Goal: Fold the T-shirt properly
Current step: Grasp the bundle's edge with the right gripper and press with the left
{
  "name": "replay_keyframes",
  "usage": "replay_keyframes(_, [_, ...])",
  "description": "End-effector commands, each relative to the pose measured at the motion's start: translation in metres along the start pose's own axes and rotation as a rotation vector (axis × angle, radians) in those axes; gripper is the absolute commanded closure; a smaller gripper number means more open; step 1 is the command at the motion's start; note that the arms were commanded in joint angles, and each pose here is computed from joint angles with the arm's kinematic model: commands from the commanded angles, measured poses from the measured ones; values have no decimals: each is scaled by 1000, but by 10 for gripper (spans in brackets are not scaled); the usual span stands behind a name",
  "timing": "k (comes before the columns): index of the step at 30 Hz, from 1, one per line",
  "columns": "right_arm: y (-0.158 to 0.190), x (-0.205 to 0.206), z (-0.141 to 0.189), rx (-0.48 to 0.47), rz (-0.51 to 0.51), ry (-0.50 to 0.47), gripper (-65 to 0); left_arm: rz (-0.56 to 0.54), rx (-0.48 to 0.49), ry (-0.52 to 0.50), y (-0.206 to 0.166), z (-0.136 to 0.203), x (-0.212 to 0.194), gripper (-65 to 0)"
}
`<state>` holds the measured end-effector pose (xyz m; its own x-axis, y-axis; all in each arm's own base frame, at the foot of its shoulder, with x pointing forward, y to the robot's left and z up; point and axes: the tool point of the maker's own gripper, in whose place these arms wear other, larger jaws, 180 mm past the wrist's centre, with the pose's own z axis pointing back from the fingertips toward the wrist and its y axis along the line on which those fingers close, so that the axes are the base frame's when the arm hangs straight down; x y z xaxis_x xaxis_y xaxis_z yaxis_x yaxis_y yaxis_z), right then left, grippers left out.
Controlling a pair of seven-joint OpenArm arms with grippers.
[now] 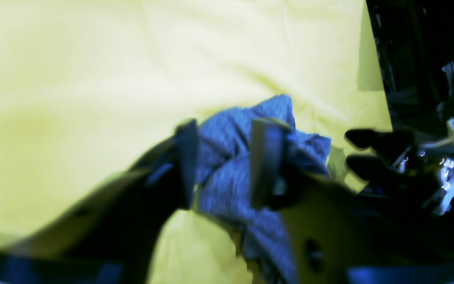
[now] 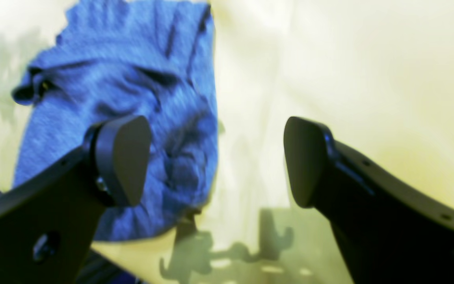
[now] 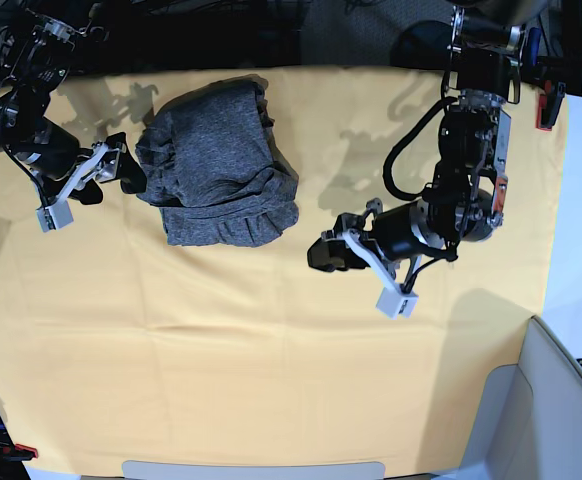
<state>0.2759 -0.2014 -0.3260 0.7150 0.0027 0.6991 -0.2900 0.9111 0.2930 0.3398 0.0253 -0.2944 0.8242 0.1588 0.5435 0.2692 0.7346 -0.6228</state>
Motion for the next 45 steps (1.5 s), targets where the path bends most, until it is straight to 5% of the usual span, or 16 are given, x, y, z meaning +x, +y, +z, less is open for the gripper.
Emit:
replay_keyframes(1, [1, 25, 6, -2, 45, -66, -501, -32, -36, -1, -14, 8, 2, -77])
replay_keyframes(3, [2, 44, 11, -12, 97, -99, -411, -15, -36, 41, -13, 8, -15, 0])
replay_keyframes(8, [38, 76, 1, 52, 226, -135, -11, -7, -76, 155, -28, -6, -60, -4])
replay_keyframes(21, [140, 33, -50, 294, 421, 45, 0, -134, -164, 356, -71, -24, -127, -4])
replay_keyframes(28, [149, -7, -63, 265, 523, 187, 0, -155, -95, 306, -54, -36, -123, -4])
replay_keyframes(40, [132, -40, -60, 206, 526, 284, 0, -193, 73, 197, -9, -53, -97, -4])
replay_keyframes(45, [132, -45, -59, 208, 522, 294, 0, -114, 114, 20, 8, -45, -54, -3])
